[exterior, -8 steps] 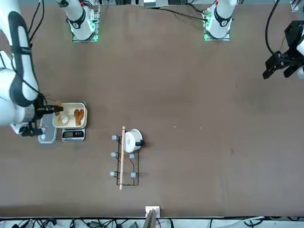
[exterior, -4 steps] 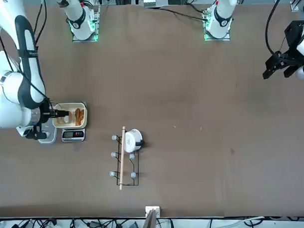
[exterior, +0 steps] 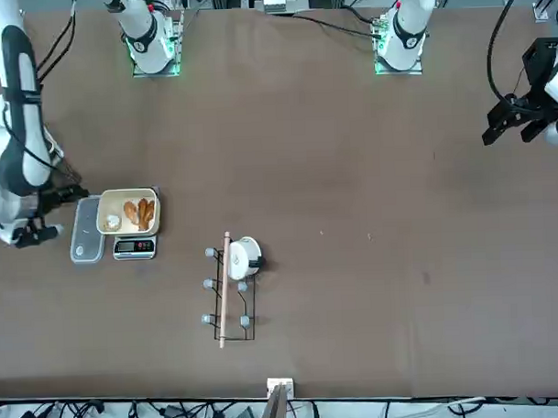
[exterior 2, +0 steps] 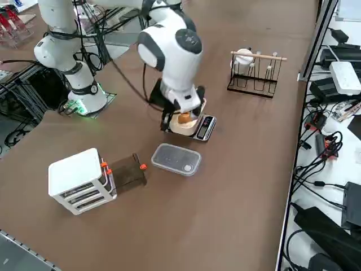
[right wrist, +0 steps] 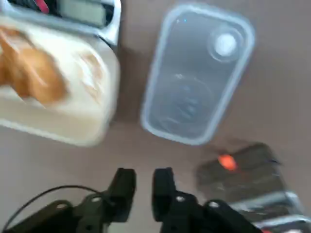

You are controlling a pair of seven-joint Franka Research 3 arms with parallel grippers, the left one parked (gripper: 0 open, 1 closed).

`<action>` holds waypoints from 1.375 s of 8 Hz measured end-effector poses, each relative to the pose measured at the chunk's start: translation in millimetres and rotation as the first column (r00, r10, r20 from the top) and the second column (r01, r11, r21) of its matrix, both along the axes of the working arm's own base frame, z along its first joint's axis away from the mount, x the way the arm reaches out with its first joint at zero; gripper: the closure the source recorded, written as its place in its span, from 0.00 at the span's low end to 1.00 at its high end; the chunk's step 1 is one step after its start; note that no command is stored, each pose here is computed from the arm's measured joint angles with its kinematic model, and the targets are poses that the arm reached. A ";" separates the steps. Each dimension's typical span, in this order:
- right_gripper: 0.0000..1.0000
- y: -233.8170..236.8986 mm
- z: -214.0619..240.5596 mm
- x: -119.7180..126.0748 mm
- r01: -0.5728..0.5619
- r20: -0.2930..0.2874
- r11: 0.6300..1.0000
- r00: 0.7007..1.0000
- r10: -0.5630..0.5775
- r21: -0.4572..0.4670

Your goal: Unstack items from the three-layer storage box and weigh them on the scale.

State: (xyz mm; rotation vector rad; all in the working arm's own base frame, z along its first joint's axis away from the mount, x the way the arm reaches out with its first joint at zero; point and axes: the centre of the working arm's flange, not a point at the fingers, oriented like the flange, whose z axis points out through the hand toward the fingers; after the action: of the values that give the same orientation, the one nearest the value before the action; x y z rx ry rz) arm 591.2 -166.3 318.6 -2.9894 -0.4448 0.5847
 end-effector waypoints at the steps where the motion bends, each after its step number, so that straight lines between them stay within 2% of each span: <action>1: 0.98 -15.4 -8.3 -6.4 -0.072 -0.020 0.997 0.997 0.072 -0.009; 3: 0.98 -18.4 -52.0 -18.1 -0.212 -0.022 0.975 0.977 0.211 -0.069; 5: 0.98 -22.7 -95.1 -39.4 -0.293 -0.006 0.953 0.956 0.294 -0.081; 9: 0.98 -41.1 -104.1 -52.8 -0.290 -0.005 0.954 0.957 0.290 -0.074; 11: 0.98 -50.0 -119.2 -64.8 -0.287 0.019 0.954 0.957 0.289 -0.083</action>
State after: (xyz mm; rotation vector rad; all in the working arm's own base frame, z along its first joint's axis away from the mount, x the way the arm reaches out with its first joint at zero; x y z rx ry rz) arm 526.4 -216.3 199.5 -3.0332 -0.8919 0.5896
